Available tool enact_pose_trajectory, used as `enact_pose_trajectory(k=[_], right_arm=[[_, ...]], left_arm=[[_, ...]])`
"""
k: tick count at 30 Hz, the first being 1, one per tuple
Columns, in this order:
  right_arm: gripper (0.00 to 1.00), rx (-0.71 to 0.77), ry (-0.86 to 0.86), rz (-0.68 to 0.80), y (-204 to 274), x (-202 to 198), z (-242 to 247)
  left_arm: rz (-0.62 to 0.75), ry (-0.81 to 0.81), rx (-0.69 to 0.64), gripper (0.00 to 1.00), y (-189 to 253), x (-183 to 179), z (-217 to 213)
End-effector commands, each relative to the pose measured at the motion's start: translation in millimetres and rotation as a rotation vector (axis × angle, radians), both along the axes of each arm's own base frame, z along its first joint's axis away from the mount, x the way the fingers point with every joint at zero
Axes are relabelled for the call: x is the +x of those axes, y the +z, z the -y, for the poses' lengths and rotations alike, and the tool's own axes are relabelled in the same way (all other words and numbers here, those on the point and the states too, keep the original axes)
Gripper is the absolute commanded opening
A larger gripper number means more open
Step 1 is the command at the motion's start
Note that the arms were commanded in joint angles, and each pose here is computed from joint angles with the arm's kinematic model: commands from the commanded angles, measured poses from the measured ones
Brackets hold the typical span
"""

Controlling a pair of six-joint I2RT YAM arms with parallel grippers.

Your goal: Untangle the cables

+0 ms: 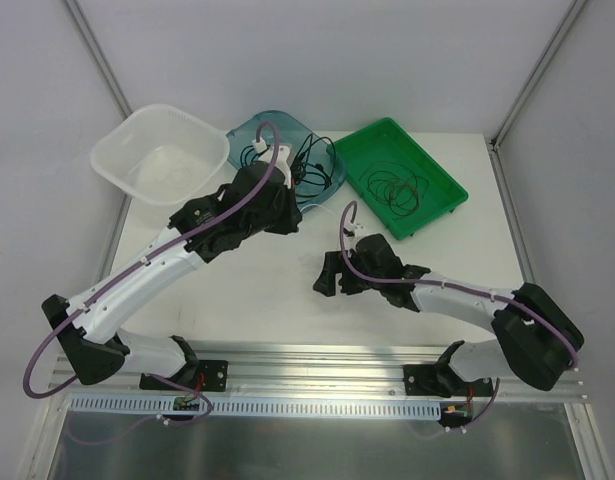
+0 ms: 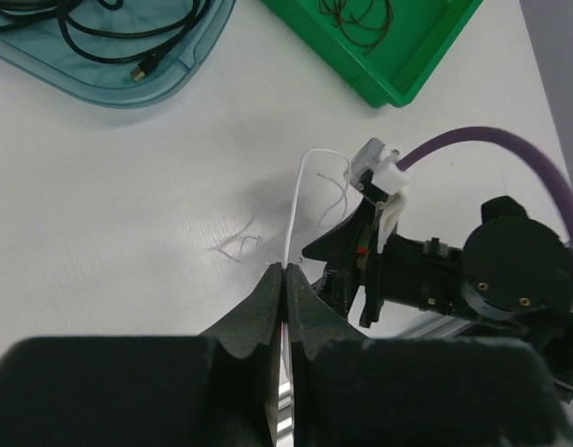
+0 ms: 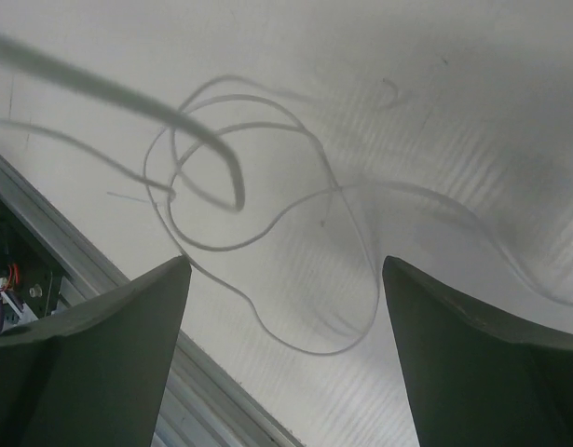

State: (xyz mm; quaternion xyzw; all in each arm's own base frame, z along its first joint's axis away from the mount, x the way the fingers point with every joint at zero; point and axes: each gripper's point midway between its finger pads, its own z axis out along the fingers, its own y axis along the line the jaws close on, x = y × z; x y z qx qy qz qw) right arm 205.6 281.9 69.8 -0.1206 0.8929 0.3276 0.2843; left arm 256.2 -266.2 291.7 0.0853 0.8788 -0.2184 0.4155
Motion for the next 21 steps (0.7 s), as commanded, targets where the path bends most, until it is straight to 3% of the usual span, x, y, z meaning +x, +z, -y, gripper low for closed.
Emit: enact_pose_trajectory(k=[1, 11, 21], right_arm=[[0.88, 0.130, 0.070, 0.113, 30, 21, -36], [0.74, 0.362, 0.214, 0.131, 47, 19, -84], [0.57, 0.431, 0.284, 0.132, 56, 11, -97]], left_arm=[[0.076, 0.049, -0.040, 0.00, 36, 4, -17], [0.105, 0.094, -0.072, 0.00, 50, 5, -26], [0.158, 0.192, -0.103, 0.00, 72, 16, -44]])
